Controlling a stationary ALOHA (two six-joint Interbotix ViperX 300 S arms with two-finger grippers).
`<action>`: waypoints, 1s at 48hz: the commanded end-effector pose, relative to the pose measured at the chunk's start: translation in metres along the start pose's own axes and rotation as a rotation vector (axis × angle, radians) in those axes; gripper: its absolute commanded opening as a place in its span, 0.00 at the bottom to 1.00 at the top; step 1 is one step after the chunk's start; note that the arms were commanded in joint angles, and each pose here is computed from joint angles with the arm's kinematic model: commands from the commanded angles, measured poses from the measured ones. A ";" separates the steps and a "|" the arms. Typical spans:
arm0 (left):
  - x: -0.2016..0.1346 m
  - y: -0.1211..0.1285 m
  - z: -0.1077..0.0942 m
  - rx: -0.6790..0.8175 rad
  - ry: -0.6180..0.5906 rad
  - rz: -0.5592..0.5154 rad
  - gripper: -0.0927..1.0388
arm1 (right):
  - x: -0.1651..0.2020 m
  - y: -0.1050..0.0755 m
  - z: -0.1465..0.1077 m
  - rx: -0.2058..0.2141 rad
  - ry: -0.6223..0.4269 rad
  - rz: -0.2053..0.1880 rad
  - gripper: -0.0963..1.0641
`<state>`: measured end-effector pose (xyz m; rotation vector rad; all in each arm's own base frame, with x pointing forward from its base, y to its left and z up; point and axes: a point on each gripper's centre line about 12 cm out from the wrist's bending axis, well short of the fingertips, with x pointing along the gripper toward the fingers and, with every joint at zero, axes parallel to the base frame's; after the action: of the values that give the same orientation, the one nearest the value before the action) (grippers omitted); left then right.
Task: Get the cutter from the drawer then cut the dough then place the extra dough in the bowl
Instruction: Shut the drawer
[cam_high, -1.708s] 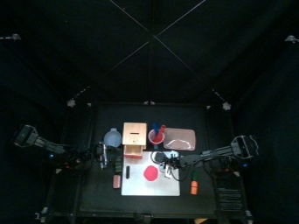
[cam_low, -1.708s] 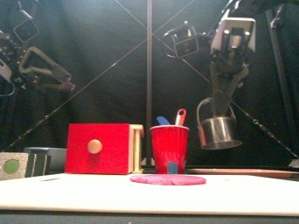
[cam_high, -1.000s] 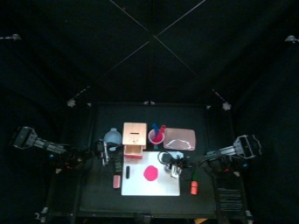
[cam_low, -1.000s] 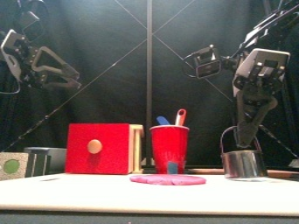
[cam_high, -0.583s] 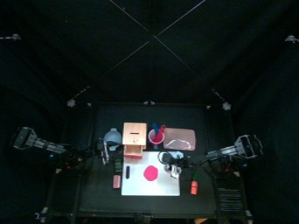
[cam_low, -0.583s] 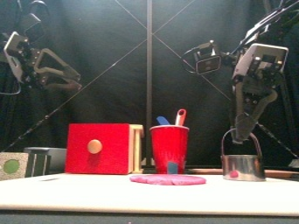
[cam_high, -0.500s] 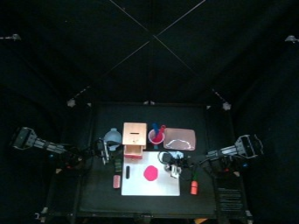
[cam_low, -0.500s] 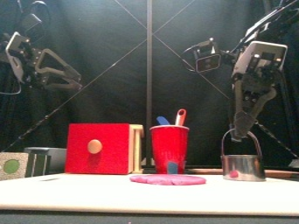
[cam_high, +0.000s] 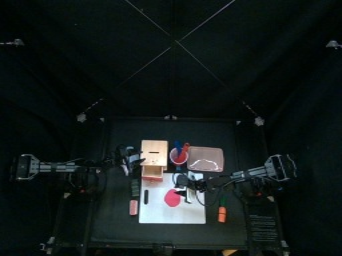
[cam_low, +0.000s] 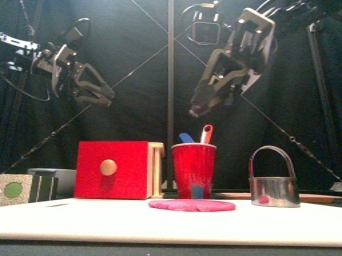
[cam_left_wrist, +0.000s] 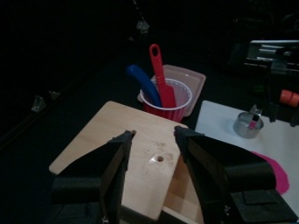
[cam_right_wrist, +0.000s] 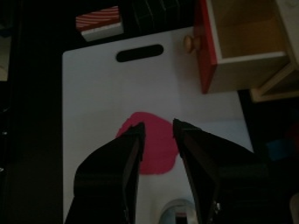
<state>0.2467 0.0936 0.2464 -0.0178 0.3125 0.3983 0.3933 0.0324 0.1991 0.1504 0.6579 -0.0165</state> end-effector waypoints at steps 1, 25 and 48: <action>0.003 0.021 0.018 0.056 0.012 0.041 0.81 | 0.005 0.007 0.023 -0.011 -0.063 0.023 0.70; 0.081 0.072 0.025 0.185 0.328 0.047 0.80 | 0.046 0.011 0.036 -0.022 -0.077 0.037 0.41; 0.146 0.103 0.010 0.324 0.508 0.031 0.70 | 0.081 0.011 0.038 -0.035 -0.035 0.011 0.21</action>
<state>0.3321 0.2352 0.2007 0.1724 0.9077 0.3486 0.4736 0.0413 0.1623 0.1185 0.6635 0.0052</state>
